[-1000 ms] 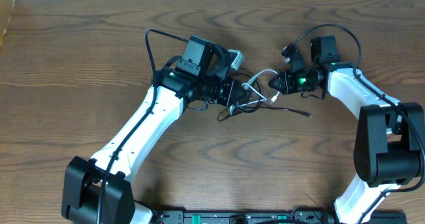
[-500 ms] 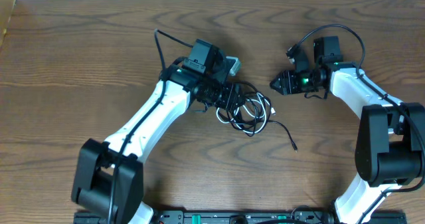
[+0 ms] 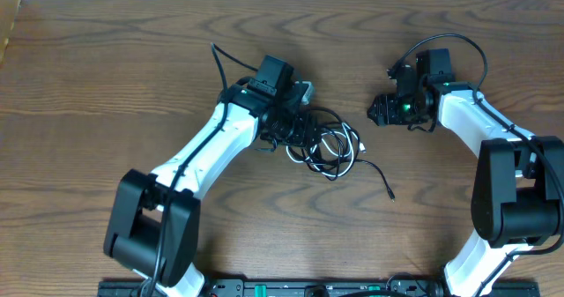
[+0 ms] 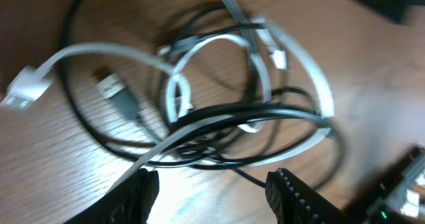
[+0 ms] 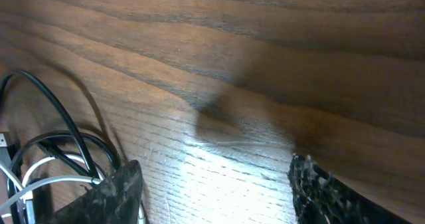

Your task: Untangle cables

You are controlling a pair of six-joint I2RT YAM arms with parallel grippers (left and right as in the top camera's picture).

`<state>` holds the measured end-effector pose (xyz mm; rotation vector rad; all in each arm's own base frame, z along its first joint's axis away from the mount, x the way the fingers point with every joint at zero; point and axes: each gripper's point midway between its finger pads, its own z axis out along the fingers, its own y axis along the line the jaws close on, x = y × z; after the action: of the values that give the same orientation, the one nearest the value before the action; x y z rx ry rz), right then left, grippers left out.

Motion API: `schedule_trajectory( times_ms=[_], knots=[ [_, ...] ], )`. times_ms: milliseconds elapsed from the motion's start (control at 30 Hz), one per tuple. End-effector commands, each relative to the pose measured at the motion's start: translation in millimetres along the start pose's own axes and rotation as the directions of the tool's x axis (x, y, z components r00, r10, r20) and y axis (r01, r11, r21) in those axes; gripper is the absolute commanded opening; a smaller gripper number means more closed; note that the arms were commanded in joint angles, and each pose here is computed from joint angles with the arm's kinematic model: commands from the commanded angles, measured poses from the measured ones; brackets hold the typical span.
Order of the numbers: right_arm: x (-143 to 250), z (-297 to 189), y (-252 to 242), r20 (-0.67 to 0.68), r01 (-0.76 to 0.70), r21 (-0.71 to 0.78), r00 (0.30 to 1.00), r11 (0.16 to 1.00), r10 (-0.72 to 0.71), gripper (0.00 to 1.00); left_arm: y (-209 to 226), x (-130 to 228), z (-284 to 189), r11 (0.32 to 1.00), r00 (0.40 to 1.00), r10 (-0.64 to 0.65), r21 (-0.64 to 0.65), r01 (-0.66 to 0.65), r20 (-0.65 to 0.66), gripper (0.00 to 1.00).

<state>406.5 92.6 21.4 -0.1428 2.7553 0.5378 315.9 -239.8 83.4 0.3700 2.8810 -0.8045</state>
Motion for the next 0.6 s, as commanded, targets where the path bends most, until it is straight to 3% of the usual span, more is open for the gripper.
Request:
schedule_trajectory(
  times_ms=[0, 200, 267, 300, 367, 433, 567],
  knots=[
    [-3.7, -3.9, 1.8, 0.013, -0.001, 0.006, 1.000, 1.000, 0.001, 0.67, 17.5, 4.5, 15.4, 0.994, 0.996, -0.079, -0.081, 0.077, -0.028, 0.57],
    [-3.7, -3.8, 2.1, 0.013, 0.000, 0.006, 1.000, 1.000, 0.000, 0.69, 23.0, 17.0, 48.3, 0.993, 0.992, -0.080, -0.099, 0.070, -0.101, 0.55],
    [-3.7, -3.6, 2.6, 0.013, 0.001, 0.005, 1.000, 1.000, -0.001, 0.69, 28.7, 18.4, 59.7, 0.991, 0.991, -0.079, -0.120, 0.065, -0.111, 0.41],
    [-3.6, -3.7, 2.4, 0.013, 0.001, 0.005, 1.000, 1.000, -0.001, 0.69, 32.3, 18.1, 62.0, 0.989, 0.991, -0.079, -0.135, 0.064, -0.109, 0.28],
    [-3.7, -3.7, 2.4, 0.013, 0.001, 0.006, 1.000, 1.000, -0.001, 0.69, 39.7, 15.9, 62.3, 0.984, 0.992, -0.080, -0.169, 0.063, -0.097, 0.13],
    [-3.8, -3.7, 2.3, 0.014, 0.002, 0.006, 1.000, 1.000, -0.002, 0.70, 44.9, 11.2, 58.2, 0.979, 0.994, -0.079, -0.196, 0.063, -0.075, 0.08],
    [-5.3, -3.7, 2.3, 0.020, 0.004, 0.006, 1.000, 1.000, -0.004, 0.71, 39.8, -9.7, 39.9, 0.982, 0.997, -0.071, -0.178, 0.068, -0.011, 0.08]
  ],
)
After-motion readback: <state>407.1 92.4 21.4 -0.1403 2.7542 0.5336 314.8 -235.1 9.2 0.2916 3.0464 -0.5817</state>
